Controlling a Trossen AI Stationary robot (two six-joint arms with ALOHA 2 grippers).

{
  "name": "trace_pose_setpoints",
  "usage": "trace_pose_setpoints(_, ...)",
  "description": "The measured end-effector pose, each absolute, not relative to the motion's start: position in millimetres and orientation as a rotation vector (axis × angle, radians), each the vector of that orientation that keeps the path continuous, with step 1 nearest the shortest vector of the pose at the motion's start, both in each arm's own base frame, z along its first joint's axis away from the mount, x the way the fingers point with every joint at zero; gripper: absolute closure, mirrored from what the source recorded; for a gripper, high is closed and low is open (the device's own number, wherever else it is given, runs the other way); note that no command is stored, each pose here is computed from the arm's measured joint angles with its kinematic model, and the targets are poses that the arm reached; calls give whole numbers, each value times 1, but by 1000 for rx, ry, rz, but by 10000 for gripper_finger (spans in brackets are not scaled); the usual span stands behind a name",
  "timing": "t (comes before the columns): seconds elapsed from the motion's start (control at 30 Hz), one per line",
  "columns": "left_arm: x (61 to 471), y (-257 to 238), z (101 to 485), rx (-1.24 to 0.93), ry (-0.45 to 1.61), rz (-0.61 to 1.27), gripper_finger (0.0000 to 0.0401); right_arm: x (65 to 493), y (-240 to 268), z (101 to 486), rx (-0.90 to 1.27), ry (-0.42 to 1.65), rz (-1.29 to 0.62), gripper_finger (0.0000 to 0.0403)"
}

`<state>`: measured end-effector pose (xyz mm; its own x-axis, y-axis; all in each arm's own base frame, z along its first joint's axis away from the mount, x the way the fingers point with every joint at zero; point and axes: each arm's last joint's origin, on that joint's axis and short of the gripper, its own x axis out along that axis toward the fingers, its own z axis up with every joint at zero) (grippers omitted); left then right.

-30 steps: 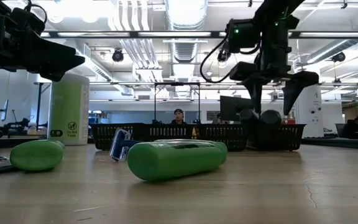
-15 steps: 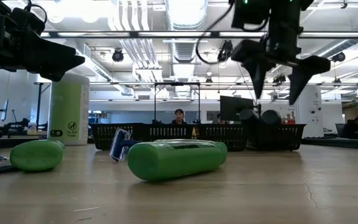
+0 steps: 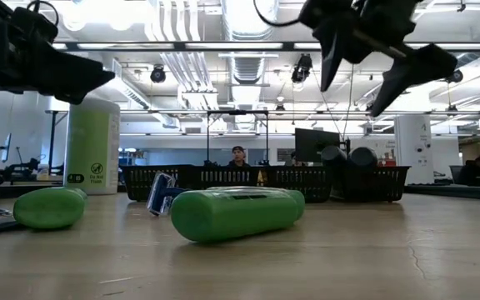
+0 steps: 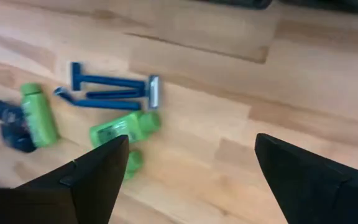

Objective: Pick & Place Travel size toiletries
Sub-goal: Put the blue shave cream into the left black bin

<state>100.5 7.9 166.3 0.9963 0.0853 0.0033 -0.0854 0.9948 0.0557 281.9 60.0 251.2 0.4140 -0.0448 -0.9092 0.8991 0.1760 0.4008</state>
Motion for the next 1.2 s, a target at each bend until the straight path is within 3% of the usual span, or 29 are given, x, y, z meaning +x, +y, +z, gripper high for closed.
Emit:
trace_pose_setpoints(0.1, 100, 8, 172, -72, -66, 71, 183, 282, 73, 253, 1227, 865, -808, 47)
trace_pose_setpoints(0.27, 100, 8, 180, -647, -161, 27, 183, 284, 91, 257, 1267, 786, -741, 43)
trace_pose_setpoints(0.53, 99, 8, 181, -1191, -186, -16, 183, 301, 114, 251, 1316, 745, -587, 58)
trace_pose_setpoints(0.73, 98, 1, 192, -1241, -115, -171, 183, 317, 133, 237, 1196, 778, -478, 70)
trace_pose_setpoints(0.97, 96, -1, 203, -1200, -115, -219, 183, 317, 131, 254, 993, 842, -391, 74)
trace_pose_setpoints(1.1, 96, -2, 203, -1197, -93, -247, 183, 318, 137, 275, 916, 752, -251, 64)
trace_pose_setpoints(1.2, 96, -2, 203, -1190, -92, -248, 183, 314, 135, 275, 868, 737, -260, 54)
